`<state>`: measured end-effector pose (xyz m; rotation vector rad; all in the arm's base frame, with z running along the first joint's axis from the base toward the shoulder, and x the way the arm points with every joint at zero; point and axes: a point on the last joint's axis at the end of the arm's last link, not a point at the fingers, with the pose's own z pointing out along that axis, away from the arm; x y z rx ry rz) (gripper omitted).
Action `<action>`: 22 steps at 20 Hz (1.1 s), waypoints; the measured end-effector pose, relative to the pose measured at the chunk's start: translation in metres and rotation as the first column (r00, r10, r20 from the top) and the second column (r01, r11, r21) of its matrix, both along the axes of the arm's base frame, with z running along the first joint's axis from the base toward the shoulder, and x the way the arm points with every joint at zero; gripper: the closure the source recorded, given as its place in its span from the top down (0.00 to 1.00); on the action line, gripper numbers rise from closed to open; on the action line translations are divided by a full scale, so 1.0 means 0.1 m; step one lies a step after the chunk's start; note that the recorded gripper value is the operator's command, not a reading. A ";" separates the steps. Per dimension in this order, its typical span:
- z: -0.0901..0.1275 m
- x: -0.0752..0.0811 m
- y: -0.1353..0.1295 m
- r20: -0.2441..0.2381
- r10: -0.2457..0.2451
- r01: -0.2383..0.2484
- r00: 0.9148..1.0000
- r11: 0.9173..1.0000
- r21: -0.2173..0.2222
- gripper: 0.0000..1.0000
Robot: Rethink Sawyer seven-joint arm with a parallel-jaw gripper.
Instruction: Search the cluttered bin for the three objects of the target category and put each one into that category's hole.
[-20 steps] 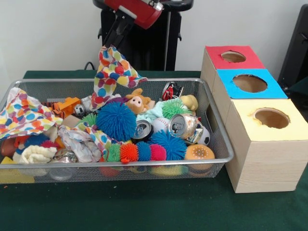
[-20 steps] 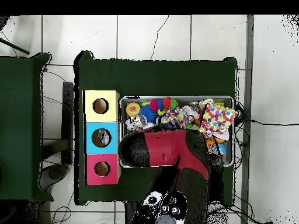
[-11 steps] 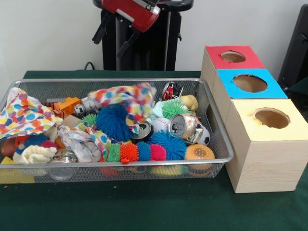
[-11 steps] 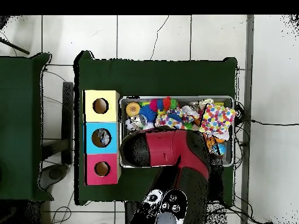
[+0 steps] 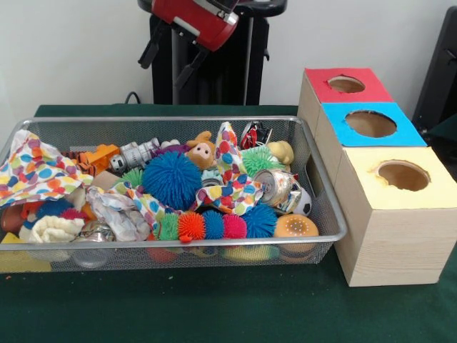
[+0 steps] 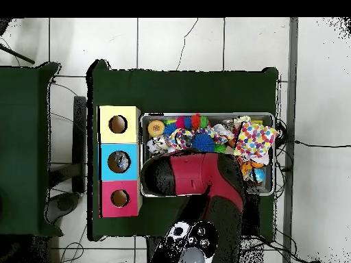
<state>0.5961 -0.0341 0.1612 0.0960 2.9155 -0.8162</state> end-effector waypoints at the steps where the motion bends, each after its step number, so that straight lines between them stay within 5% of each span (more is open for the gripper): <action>1: 0.00 0.00 0.02 -0.001 0.002 -0.002 1.000 1.000 -0.001 1.00; 22: -0.48 -0.09 -0.02 -0.076 -0.038 0.039 0.996 0.999 0.012 1.00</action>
